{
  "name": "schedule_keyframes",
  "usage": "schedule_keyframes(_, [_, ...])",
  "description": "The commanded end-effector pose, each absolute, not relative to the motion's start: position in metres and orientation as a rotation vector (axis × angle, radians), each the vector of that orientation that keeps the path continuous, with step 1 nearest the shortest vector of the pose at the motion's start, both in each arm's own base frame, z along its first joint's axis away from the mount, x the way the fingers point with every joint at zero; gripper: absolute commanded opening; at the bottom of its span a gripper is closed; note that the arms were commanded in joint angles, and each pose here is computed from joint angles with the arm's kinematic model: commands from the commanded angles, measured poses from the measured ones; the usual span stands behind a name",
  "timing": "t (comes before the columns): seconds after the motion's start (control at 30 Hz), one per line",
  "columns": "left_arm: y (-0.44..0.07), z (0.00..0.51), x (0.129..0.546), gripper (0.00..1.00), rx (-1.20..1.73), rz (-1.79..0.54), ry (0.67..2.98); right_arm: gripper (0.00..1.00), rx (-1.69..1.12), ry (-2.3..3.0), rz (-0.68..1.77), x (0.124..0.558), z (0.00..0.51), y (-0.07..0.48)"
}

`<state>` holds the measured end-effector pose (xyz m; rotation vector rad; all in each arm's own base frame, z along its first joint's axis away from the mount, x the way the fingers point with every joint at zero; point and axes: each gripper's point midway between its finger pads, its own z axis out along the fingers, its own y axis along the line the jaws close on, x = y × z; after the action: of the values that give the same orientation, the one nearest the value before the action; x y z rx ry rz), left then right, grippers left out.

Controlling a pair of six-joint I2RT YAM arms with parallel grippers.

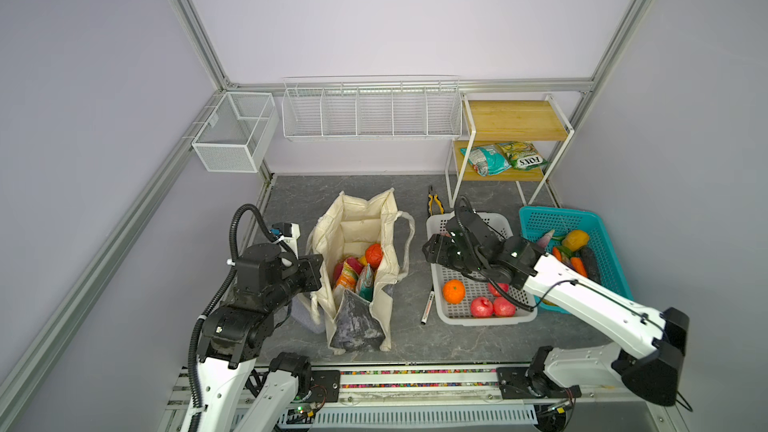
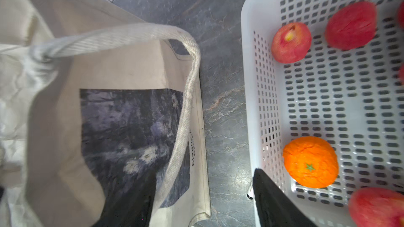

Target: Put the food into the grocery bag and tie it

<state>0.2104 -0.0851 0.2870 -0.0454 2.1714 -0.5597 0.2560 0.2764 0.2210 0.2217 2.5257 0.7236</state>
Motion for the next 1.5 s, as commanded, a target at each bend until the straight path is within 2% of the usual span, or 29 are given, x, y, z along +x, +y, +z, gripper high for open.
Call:
schedule_keyframes(0.0, [-0.087,0.288,0.207,0.00,-0.032,-0.572,2.164,0.73,0.274,2.521,0.909,0.265,0.221,0.303])
schedule_keyframes(0.33, [-0.089,0.294,0.206,0.00,-0.028,-0.596,2.148,0.72,0.326,2.591,0.961,0.286,0.185,0.331])
schedule_keyframes(0.5, [-0.090,0.296,0.207,0.00,-0.025,-0.602,2.145,0.64,0.336,2.602,0.987,0.300,0.170,0.337])
schedule_keyframes(0.63, [-0.091,0.297,0.207,0.00,-0.024,-0.604,2.144,0.56,0.318,2.603,1.002,0.306,0.166,0.343])
schedule_keyframes(0.93, [-0.091,0.299,0.207,0.00,-0.022,-0.613,2.138,0.29,0.338,2.606,1.001,0.315,0.154,0.343])
schedule_keyframes(1.13, [-0.091,0.300,0.204,0.00,-0.021,-0.612,2.140,0.09,0.318,2.583,0.973,0.310,0.169,0.330])
schedule_keyframes(1.17, [-0.090,0.300,0.204,0.03,-0.024,-0.608,2.142,0.07,0.316,2.576,0.958,0.308,0.173,0.325])
schedule_keyframes(1.2, [-0.089,0.300,0.203,0.12,-0.030,-0.601,2.143,0.07,0.316,2.565,0.944,0.306,0.178,0.318])
schedule_keyframes(1.33, [-0.078,0.301,0.201,0.58,-0.094,-0.558,2.138,0.07,0.302,2.523,0.891,0.299,0.201,0.296])
schedule_keyframes(1.43, [-0.068,0.302,0.197,0.77,-0.167,-0.519,2.146,0.07,0.290,2.496,0.857,0.292,0.215,0.281])
schedule_keyframes(1.47, [-0.064,0.303,0.195,0.91,-0.191,-0.510,2.147,0.07,0.291,2.487,0.847,0.291,0.219,0.277])
